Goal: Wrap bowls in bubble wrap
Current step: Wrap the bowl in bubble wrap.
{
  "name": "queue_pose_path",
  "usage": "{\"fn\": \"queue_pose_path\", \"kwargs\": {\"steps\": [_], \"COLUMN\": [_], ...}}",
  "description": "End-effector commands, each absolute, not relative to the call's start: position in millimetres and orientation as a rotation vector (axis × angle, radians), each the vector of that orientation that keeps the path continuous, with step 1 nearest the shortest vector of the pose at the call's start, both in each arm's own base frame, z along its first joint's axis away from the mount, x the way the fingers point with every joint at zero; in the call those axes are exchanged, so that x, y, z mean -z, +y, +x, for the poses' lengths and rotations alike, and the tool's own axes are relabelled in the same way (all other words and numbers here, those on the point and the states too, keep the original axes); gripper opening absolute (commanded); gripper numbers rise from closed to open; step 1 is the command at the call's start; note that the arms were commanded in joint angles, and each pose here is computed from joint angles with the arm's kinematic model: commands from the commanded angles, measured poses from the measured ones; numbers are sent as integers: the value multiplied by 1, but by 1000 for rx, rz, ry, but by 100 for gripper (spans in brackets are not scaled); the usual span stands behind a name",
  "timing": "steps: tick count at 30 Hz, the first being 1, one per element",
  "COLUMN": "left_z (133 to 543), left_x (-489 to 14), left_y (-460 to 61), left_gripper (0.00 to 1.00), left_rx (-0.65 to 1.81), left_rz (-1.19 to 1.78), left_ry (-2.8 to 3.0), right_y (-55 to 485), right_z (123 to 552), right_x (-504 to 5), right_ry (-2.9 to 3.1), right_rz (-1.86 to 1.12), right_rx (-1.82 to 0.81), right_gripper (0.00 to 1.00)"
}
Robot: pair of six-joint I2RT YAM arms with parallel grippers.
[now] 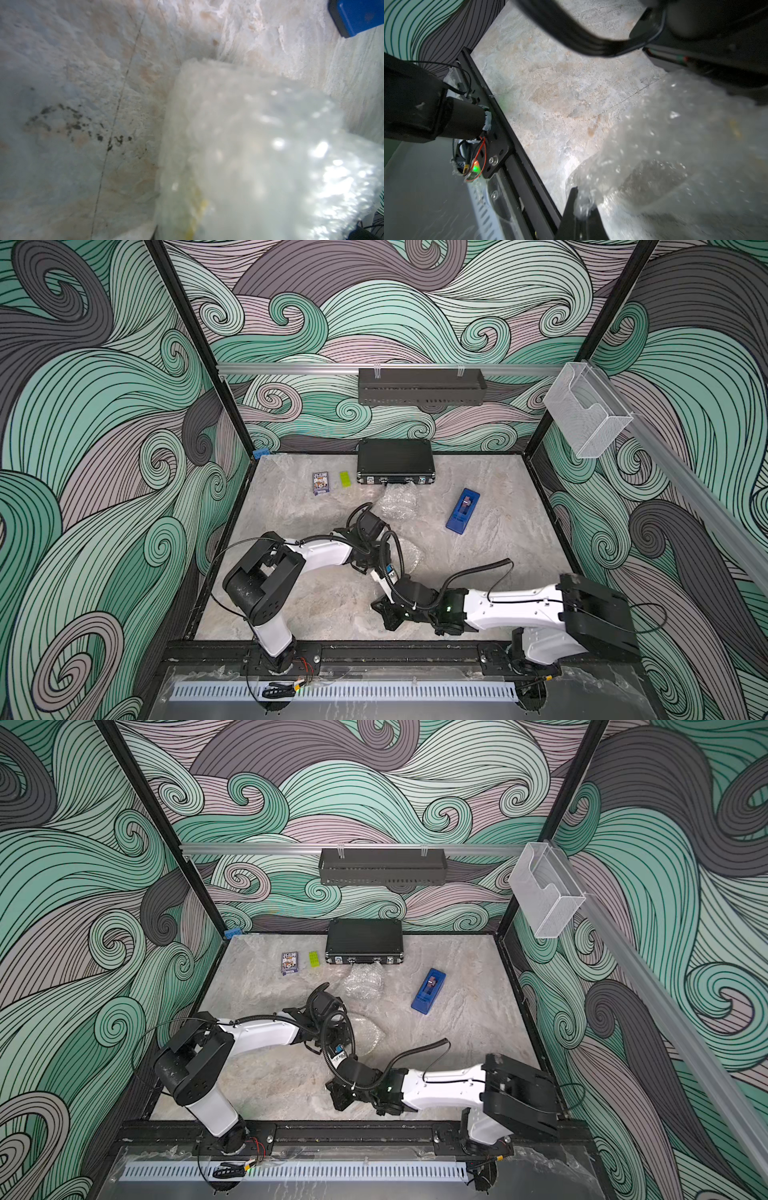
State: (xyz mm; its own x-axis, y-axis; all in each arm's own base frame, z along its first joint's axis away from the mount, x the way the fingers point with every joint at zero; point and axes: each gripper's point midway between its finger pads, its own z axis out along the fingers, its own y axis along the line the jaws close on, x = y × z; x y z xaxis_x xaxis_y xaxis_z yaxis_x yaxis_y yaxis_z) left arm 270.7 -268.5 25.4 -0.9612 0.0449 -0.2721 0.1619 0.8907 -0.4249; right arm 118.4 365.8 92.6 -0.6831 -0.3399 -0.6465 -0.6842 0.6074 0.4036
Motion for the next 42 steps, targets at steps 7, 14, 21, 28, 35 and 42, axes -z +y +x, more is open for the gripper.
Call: {"fn": "queue_pose_path", "kwargs": {"steps": [7,14,21,28,35,42], "left_z": [266,265,263,262,261,259], "left_x": [-21,-22,-26,-27,-36,-45], "left_y": [-254,-256,-256,-258,-258,-248], "left_gripper": [13,9,8,8,13,30], "left_rx": [570,596,609,630,640,602], "left_rz": [187,203,213,226,227,198], "left_ry": [2838,2831,2819,2814,2802,2814], "right_y": [290,269,263,266,265,269], "right_z": [175,231,268,289,291,288], "right_x": [-116,-119,-93,-66,-47,-41], "right_ry": [2480,2569,2656,2733,2788,2805], "right_rz": [-716,-596,-510,-466,-450,-455], "right_rx": [-738,-610,-565,-602,-609,-644], "right_gripper": [0,0,0,0,0,0]}}
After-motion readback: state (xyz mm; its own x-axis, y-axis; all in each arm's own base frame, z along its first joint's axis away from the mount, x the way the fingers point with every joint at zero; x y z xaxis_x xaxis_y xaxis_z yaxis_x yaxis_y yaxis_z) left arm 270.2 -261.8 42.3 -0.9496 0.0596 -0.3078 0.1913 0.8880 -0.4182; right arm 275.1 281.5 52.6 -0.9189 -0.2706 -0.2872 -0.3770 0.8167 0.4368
